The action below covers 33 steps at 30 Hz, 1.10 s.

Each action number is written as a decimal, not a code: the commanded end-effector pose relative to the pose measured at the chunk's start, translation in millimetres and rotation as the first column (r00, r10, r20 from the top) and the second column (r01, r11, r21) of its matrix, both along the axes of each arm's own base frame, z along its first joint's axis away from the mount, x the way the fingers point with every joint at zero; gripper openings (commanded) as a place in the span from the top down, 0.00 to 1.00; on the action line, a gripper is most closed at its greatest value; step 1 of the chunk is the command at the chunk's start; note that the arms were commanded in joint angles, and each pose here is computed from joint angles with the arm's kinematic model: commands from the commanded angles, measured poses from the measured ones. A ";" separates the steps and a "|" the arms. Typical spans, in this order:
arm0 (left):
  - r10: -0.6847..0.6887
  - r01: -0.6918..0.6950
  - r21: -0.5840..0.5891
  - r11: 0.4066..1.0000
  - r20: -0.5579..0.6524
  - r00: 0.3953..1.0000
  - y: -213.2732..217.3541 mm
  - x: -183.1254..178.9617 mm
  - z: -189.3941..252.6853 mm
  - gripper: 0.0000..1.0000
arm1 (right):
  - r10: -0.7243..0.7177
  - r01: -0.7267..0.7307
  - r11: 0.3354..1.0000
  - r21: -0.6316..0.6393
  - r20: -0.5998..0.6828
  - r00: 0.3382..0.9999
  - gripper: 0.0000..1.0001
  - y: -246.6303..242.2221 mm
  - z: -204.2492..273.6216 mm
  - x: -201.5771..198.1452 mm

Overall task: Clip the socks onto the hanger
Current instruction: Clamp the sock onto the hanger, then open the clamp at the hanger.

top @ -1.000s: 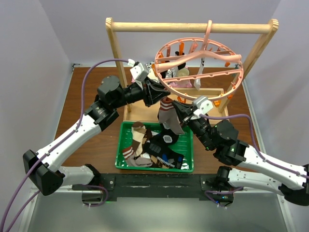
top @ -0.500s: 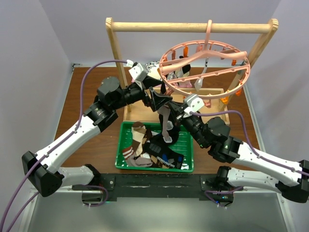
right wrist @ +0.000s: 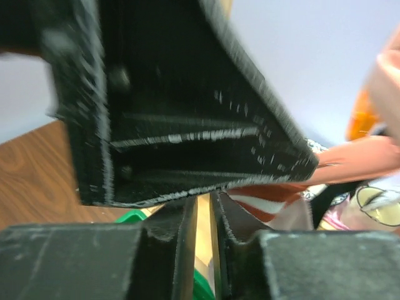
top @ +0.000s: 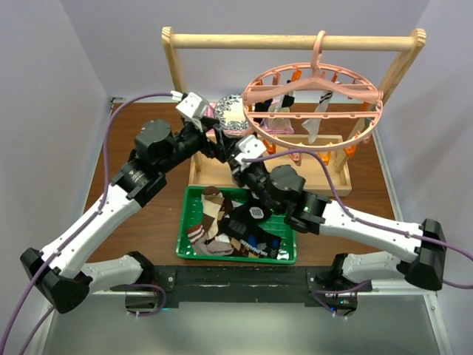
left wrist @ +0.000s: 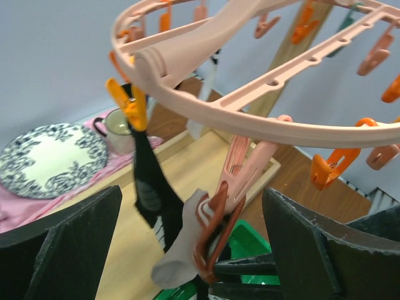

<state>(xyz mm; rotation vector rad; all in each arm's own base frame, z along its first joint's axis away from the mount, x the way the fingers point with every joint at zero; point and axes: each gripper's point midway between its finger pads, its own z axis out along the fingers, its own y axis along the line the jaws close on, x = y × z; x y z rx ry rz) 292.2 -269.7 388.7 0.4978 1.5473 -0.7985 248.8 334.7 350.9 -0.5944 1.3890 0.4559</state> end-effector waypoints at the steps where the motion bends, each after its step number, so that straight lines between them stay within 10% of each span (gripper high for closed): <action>1: 0.186 -0.186 -0.011 0.983 0.047 0.981 48.7 1.5 36.8 0.00 | -0.035 0.032 0.997 0.074 0.031 0.999 0.78 20.3 28.6 17.0; 14: 0.091 -0.093 -0.093 0.991 -0.031 0.995 45.9 -13.1 32.9 0.00 | -0.063 0.068 0.991 0.119 -0.045 0.997 0.09 1.7 68.6 10.8; 25: -0.131 0.118 -0.164 0.979 -0.074 0.989 10.9 -30.4 36.8 0.03 | -0.044 0.077 0.977 0.201 -0.161 0.986 0.05 -112.0 75.7 -49.5; 29: -0.337 0.321 -0.230 0.919 -0.033 0.941 -9.6 -58.6 50.5 0.12 | -0.246 0.278 0.939 0.203 -0.169 0.954 0.08 -169.0 72.1 -43.0; 33: -0.487 0.458 -0.279 0.844 -0.041 0.872 -24.5 -80.9 50.1 0.15 | -0.579 0.617 0.748 0.245 -0.214 0.786 0.12 -249.3 69.6 -34.3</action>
